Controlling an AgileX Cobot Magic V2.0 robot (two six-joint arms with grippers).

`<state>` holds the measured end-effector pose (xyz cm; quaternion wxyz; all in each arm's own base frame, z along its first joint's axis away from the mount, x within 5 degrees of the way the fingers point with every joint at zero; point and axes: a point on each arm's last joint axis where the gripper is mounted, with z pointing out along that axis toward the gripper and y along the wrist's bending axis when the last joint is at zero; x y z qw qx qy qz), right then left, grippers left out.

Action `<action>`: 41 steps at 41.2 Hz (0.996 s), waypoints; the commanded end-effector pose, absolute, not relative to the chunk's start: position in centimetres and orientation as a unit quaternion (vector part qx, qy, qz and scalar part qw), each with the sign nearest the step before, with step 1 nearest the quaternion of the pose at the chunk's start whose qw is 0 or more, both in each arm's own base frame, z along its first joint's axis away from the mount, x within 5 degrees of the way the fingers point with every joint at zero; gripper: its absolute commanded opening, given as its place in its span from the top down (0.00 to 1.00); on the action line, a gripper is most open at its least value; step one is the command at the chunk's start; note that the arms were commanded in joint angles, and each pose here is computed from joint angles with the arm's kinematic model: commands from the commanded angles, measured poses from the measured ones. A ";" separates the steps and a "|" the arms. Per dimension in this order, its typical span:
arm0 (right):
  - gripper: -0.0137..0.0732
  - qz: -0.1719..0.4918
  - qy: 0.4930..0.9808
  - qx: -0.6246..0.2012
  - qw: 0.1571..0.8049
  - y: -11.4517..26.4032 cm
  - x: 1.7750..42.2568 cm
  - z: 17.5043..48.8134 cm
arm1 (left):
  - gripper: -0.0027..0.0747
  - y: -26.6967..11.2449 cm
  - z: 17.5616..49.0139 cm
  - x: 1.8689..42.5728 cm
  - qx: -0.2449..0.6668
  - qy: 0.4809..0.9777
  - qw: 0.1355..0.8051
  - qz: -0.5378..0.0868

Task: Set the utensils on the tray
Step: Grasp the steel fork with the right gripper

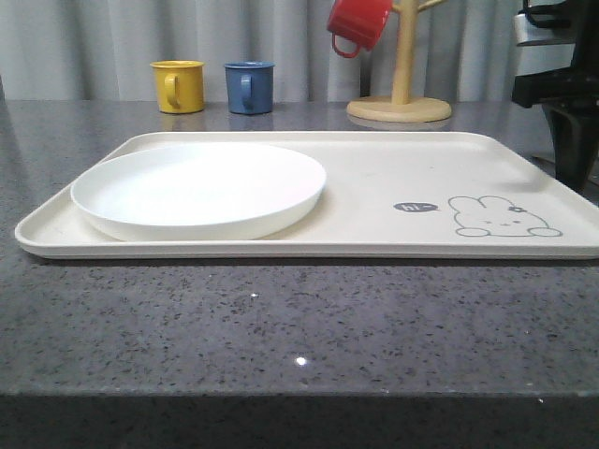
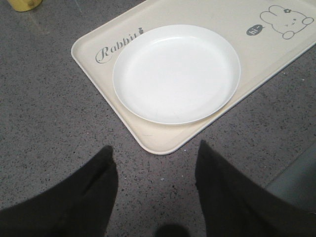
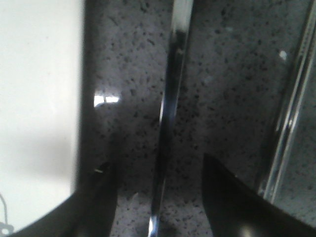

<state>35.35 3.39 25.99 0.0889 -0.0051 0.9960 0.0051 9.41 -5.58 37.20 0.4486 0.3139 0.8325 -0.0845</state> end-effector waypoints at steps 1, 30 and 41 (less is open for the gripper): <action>0.50 0.003 0.991 -0.001 0.132 3.2 35.5 28.1 | 0.52 -5.7 38.6 9.6 0.299 0.813 0.491 -0.096; 0.84 0.026 0.983 0.003 0.179 3.3 32.7 32.6 | 0.52 -5.7 38.6 9.6 0.298 0.812 0.492 -0.096; 0.84 0.057 0.976 -0.052 0.202 6.9 29.9 35.6 | 0.52 -5.7 38.6 9.6 0.298 0.812 0.492 -0.096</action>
